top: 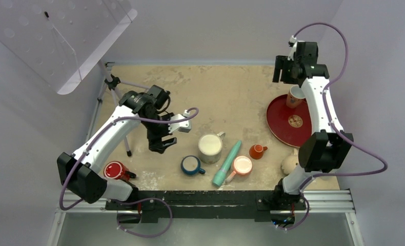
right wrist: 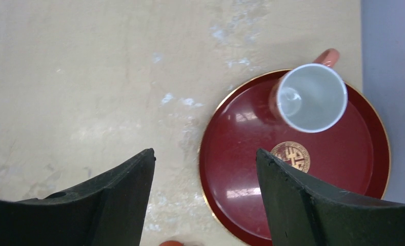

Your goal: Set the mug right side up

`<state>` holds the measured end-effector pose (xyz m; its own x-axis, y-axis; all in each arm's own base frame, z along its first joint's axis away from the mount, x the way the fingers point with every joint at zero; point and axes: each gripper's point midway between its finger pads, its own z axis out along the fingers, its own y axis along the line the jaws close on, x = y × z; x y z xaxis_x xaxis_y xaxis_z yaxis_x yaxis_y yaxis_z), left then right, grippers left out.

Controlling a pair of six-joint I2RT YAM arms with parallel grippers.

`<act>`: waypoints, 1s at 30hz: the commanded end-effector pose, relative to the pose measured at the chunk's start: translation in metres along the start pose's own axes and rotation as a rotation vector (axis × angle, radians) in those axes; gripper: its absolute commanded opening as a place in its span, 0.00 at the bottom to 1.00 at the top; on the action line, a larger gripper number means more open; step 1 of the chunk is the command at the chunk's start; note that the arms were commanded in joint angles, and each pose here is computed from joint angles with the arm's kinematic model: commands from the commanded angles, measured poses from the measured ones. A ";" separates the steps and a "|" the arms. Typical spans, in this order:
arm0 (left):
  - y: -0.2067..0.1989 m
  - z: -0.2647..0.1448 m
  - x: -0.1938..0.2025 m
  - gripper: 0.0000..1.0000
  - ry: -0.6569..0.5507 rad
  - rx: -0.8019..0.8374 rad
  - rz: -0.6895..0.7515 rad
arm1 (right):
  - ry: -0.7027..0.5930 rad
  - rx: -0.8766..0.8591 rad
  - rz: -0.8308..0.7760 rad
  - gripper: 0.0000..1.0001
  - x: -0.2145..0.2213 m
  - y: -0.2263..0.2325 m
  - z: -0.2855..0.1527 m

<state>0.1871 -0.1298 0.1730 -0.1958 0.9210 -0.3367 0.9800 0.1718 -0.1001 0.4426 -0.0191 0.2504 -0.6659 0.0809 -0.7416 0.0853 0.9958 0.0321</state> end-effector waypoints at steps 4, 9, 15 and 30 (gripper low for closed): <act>-0.015 0.014 0.123 0.90 0.314 -0.118 -0.030 | -0.100 -0.101 -0.052 0.76 0.007 0.054 -0.023; -0.019 0.022 0.161 0.92 0.476 -0.127 -0.087 | -0.108 -0.225 -0.048 0.77 0.025 0.082 -0.022; -0.009 0.034 0.170 0.89 0.536 -0.088 -0.035 | -0.068 -0.236 -0.079 0.77 0.042 0.085 -0.004; -0.013 0.070 0.180 0.68 0.594 0.010 -0.024 | -0.027 -0.308 -0.101 0.77 0.047 0.099 0.013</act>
<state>0.1309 0.0062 0.0536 -0.1963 0.9528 0.2314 0.9655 0.2290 -0.1239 0.4205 0.0739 0.1802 -0.7093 -0.0025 -0.7049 -0.1525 0.9769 0.1500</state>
